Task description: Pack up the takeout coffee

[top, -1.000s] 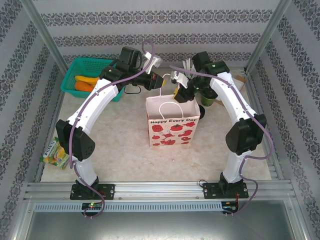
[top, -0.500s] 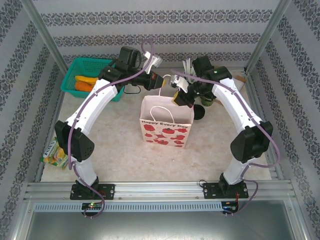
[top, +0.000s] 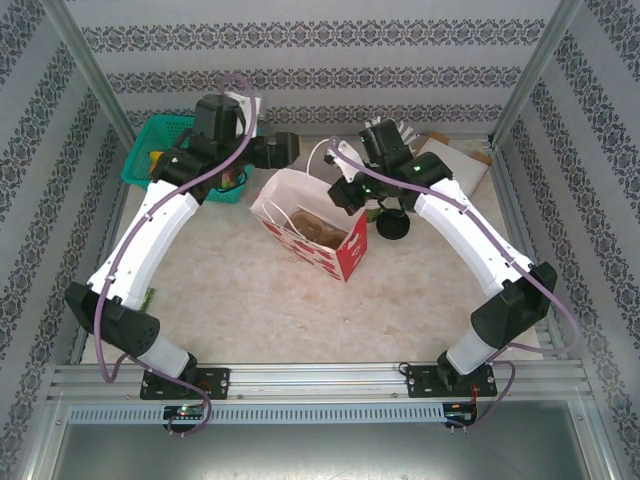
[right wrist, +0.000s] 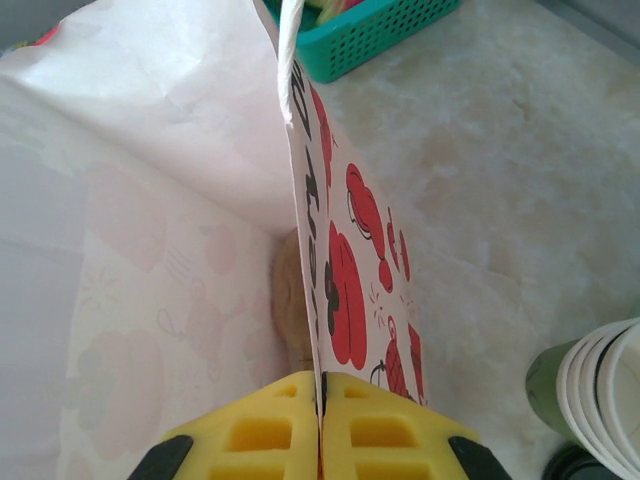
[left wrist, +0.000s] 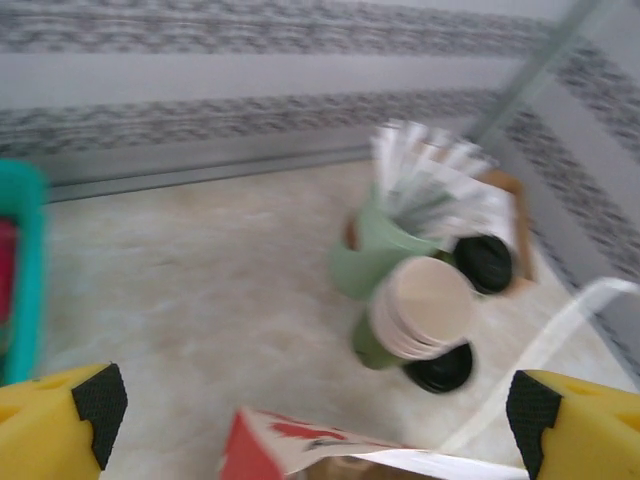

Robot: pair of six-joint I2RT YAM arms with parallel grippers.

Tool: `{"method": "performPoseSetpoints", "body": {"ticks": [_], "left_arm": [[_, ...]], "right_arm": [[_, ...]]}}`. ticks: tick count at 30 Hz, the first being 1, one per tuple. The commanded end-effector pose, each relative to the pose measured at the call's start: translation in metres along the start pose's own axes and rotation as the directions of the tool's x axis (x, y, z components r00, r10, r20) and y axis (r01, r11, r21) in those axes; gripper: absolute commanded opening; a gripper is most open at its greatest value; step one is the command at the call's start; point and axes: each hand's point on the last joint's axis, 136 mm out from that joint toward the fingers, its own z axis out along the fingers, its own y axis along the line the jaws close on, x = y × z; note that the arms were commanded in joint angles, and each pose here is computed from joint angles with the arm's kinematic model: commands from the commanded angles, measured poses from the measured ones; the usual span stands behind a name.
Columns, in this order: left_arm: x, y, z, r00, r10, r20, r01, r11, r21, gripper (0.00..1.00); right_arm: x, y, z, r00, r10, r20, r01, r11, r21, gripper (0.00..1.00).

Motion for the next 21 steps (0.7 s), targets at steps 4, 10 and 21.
{"method": "performPoseSetpoints", "body": {"ticks": [4,10,21], "left_arm": [[-0.011,0.102,-0.028,0.983,-0.131,0.126,0.172,0.895,-0.412,1.0],[0.001,0.149,-0.051,0.958,-0.223,0.18,0.285,0.806,-0.519,1.0],[0.039,0.157,-0.02,0.935,-0.344,0.086,0.339,0.797,-0.501,1.0]], "right_arm": [[-0.023,-0.005,-0.009,0.956,0.255,0.147,-0.276,0.949,0.152,0.0],[-0.018,-0.014,-0.004,0.883,0.397,0.249,-0.452,0.863,0.228,0.0],[0.025,-0.021,0.025,0.906,0.409,0.111,-0.422,0.844,0.33,0.0]]}}
